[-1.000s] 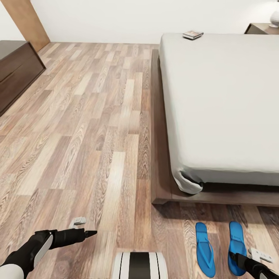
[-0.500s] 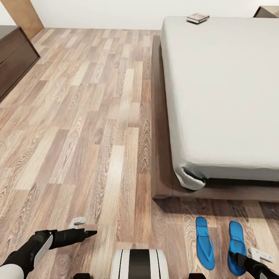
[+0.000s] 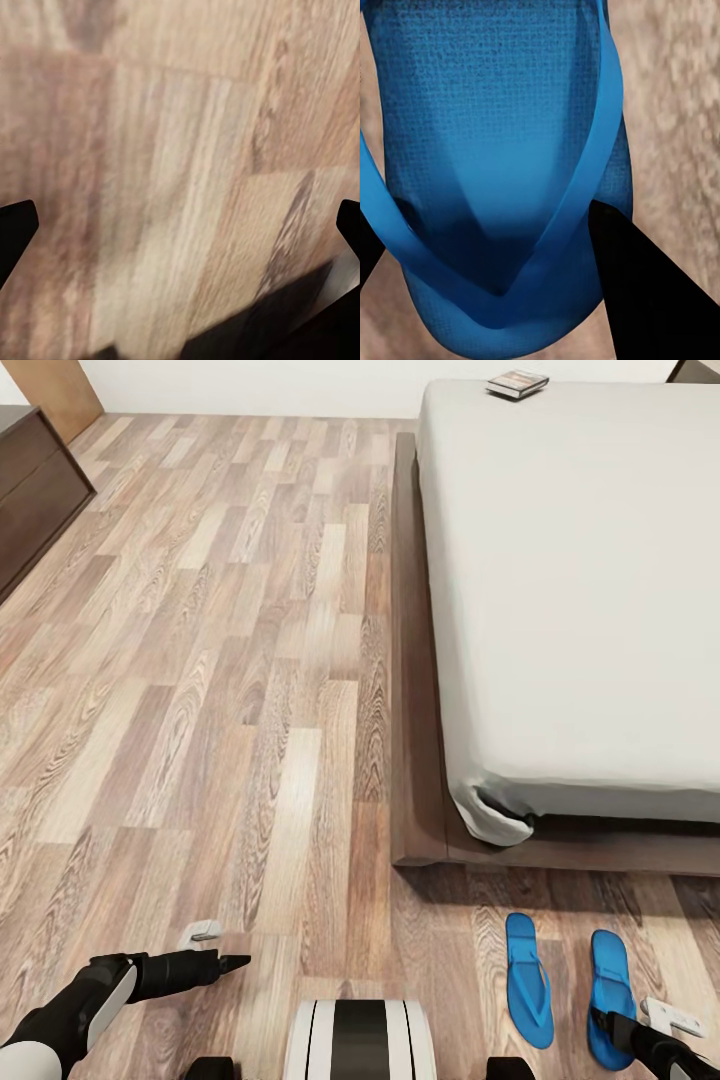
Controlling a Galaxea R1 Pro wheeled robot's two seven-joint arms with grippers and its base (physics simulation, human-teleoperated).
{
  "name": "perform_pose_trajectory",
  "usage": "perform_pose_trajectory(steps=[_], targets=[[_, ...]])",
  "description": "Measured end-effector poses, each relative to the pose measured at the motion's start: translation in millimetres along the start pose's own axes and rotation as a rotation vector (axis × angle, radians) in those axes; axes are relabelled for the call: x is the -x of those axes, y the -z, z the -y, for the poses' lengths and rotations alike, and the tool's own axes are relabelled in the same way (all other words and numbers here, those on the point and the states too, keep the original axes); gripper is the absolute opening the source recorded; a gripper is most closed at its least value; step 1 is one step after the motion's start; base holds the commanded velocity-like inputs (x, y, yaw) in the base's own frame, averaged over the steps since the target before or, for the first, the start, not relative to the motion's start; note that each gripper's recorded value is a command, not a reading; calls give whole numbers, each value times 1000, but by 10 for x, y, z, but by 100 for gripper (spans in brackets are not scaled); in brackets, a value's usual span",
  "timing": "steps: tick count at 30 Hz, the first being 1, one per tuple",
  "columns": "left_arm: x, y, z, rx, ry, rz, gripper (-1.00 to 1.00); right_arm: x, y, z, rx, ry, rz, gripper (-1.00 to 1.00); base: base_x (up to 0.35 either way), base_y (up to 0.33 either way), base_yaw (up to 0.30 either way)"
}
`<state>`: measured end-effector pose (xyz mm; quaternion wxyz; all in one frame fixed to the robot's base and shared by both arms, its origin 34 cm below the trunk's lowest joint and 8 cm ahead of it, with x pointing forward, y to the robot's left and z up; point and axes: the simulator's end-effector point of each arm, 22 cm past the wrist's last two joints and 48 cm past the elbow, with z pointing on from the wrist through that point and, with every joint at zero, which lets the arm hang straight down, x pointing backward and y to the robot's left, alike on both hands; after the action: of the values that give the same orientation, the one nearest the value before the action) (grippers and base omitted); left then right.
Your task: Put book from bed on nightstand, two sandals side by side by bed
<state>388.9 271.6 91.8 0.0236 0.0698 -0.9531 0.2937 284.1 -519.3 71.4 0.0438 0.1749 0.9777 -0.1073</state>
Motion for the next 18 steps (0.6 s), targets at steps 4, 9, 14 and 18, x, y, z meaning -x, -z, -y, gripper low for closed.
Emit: perform_pose_trajectory(steps=[4,9,14,18], targets=[[-1,0,-2,0,1,0,100,3,0,-3,1,2,0,-100,0,0,0],[0,0,0,0,0,0,100,-30,-2,-28,7,95,-14,-100,0,0,0],[-2,-1,1,0,0,-1,100,69,-10,-110,23,199,-1,-100,0,0,0],[-3,-1,-1,1,0,-1,100,119,-11,-136,27,210,9,-100,0,0,0]])
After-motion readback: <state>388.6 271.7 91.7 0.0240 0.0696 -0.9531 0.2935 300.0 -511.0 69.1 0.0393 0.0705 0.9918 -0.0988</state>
